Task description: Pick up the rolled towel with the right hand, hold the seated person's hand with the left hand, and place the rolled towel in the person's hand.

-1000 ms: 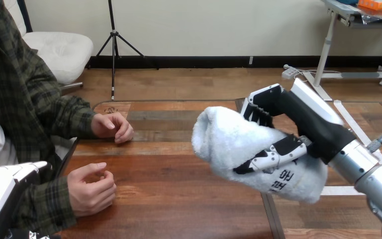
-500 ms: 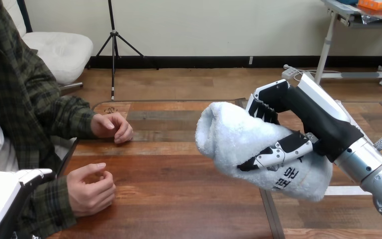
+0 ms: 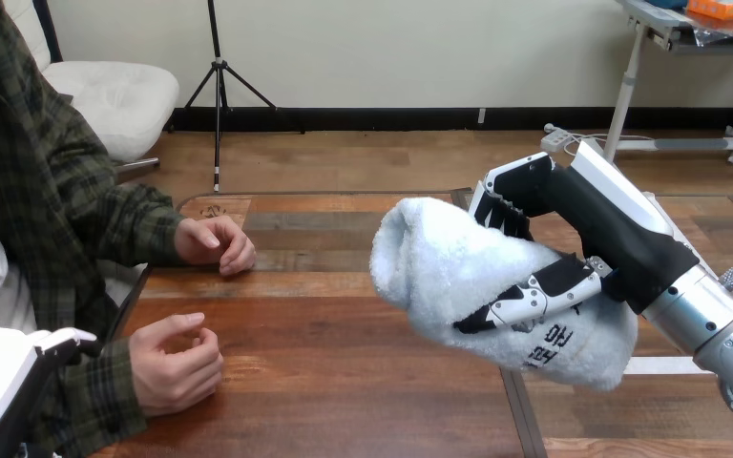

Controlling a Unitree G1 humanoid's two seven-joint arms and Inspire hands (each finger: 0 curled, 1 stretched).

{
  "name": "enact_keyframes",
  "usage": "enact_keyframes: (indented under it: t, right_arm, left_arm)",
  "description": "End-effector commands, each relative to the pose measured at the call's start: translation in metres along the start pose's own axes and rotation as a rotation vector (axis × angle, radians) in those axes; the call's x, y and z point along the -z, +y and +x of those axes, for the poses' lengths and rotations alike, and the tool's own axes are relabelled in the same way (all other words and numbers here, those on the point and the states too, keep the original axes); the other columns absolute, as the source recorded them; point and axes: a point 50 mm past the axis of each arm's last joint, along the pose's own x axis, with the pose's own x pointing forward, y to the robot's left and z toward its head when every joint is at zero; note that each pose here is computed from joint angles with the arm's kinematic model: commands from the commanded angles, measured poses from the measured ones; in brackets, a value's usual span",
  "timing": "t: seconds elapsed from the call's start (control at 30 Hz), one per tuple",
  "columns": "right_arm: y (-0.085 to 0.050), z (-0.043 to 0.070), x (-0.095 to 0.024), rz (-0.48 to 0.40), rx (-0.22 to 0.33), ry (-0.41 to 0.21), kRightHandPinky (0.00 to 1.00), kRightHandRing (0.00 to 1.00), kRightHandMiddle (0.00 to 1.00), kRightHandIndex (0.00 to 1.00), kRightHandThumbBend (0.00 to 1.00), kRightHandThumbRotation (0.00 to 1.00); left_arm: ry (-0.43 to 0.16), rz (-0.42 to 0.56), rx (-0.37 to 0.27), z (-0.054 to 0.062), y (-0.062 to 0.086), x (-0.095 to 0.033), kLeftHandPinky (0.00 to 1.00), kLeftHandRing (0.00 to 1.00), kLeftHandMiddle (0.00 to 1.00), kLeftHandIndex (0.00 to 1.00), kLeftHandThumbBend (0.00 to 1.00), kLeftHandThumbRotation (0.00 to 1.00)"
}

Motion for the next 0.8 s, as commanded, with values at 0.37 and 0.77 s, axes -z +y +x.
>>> enact_keyframes:
  t: [0.37,0.77]
  right_arm:
    - [-0.026,0.0004,-0.0202,-0.042,0.067,-0.08,0.11,0.16,0.23,0.29,0.75,0.0]
    - [-0.0277,-0.0018,-0.0231,-0.009,0.061,-0.09,0.11,0.16,0.23,0.29,0.76,0.0]
  left_arm:
    - [-0.054,-0.006,-0.067,0.0125,0.0068,0.0011,0.57,0.62,0.66,0.67,1.0,0.0]
    - [-0.055,-0.072,-0.064,0.0121,0.0055,0.0014,0.48,0.54,0.6,0.6,0.94,0.0]
